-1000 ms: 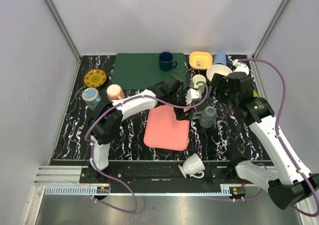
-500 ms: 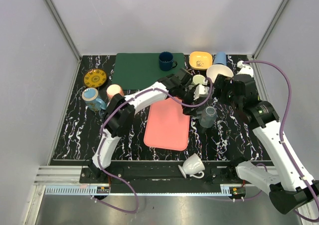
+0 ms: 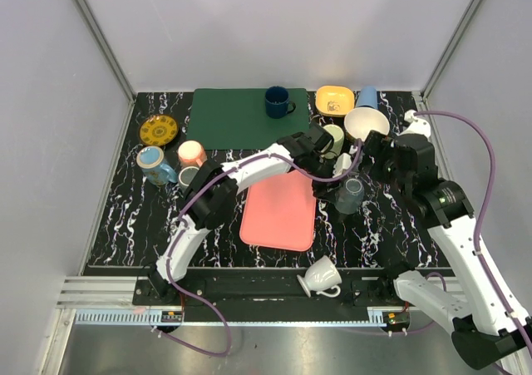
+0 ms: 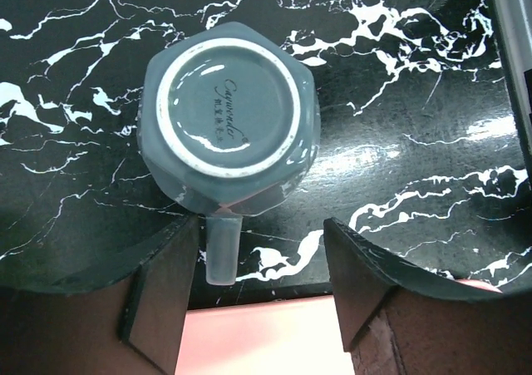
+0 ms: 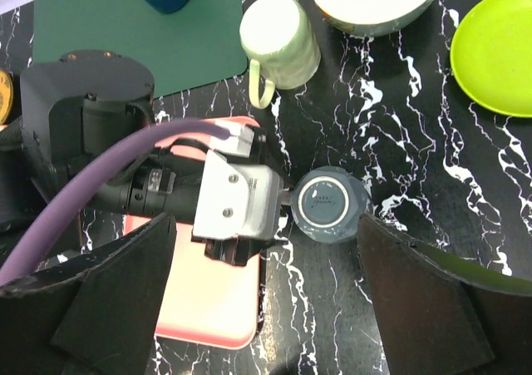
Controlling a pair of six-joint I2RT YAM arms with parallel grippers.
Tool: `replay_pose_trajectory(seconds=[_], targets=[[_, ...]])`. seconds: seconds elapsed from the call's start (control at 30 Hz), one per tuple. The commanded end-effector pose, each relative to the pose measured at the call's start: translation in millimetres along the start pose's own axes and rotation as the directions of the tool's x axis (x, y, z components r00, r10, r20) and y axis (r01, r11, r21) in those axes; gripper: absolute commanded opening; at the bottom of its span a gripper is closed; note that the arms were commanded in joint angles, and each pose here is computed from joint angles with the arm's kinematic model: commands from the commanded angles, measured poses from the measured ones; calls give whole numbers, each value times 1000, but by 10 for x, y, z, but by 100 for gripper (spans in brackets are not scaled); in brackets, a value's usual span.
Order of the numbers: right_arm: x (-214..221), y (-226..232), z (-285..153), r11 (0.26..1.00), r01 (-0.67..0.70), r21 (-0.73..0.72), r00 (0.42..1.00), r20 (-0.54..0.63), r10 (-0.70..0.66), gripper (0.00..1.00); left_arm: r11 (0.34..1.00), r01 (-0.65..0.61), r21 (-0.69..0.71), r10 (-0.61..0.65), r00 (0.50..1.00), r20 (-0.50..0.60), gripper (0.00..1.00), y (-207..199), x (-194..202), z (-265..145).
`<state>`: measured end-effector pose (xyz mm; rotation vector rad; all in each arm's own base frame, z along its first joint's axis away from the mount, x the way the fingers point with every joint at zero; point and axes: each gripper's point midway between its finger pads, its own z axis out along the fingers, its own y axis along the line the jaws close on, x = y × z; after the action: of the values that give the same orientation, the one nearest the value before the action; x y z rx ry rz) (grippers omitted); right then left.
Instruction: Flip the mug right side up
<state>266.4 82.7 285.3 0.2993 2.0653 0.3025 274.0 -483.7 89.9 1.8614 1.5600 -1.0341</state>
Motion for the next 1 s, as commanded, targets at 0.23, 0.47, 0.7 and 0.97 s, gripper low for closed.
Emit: replay_pose_trajectory(seconds=[0.23,0.47,0.7,0.97], targets=[[54,115,-57,997,-19,-74,1000,-5,19,94,999,15,-44,-14,1000,2,42,156,-30,162],[55,92,-34,998,-10,-61,1000,-2,10,95,996,47,-80,-48,999,-1,29,166,-22,120],[98,69,-20,998,-12,-57,1000,-7,12,95,992,65,-104,-63,998,19,31,181,-94,98],[121,43,-16,999,-8,-50,1000,-6,8,95,992,77,-99,-77,997,4,1,122,-65,191]])
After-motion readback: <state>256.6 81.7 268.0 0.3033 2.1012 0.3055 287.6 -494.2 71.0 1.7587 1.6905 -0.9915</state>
